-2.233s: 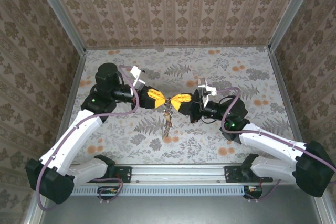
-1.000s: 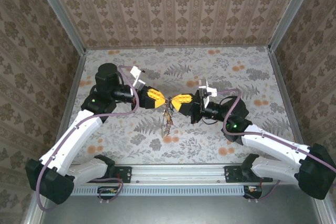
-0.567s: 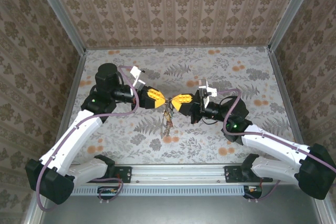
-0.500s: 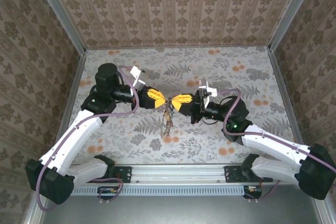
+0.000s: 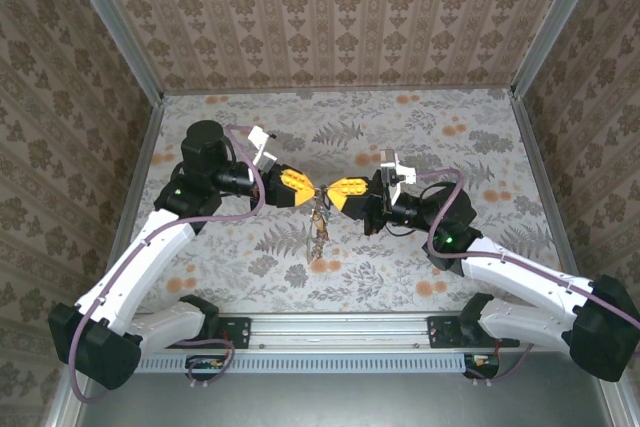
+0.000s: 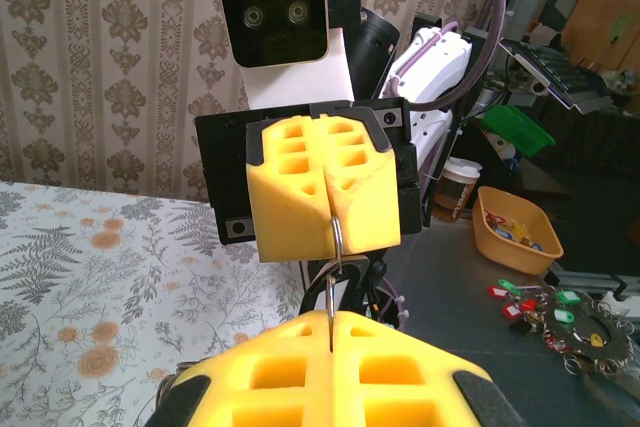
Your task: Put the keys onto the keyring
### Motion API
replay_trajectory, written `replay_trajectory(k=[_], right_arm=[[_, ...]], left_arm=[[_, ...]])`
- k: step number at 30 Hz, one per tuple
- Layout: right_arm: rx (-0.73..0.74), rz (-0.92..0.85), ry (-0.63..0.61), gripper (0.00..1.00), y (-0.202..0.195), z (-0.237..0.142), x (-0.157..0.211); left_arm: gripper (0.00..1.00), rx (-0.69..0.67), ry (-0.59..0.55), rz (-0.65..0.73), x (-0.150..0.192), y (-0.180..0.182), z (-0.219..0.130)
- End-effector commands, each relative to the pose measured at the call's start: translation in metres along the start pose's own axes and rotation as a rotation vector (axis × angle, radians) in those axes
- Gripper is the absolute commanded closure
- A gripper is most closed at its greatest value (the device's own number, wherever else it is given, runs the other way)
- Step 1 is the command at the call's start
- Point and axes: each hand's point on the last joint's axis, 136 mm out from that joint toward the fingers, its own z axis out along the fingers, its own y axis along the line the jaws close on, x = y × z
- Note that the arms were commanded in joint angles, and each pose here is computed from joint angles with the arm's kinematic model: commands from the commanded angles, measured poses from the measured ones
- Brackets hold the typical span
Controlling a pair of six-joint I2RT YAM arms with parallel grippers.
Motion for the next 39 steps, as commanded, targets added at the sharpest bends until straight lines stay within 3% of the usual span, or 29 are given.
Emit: replay_trajectory(k=[1,39], right_arm=[[-0.017,-0.031,-0.037,1.0,0.0069,0.0052,-0.016],[-0.003,-0.027,-0.042,1.0,0.0018,0.0059,-0.013]], left_arm=[[1.0,0.026,-0.014,0.054,-0.0092,-0.0125,-0.0025],[1.0,0.027,-0.015,0.057,-0.0089,-0.0139,-0.0027]])
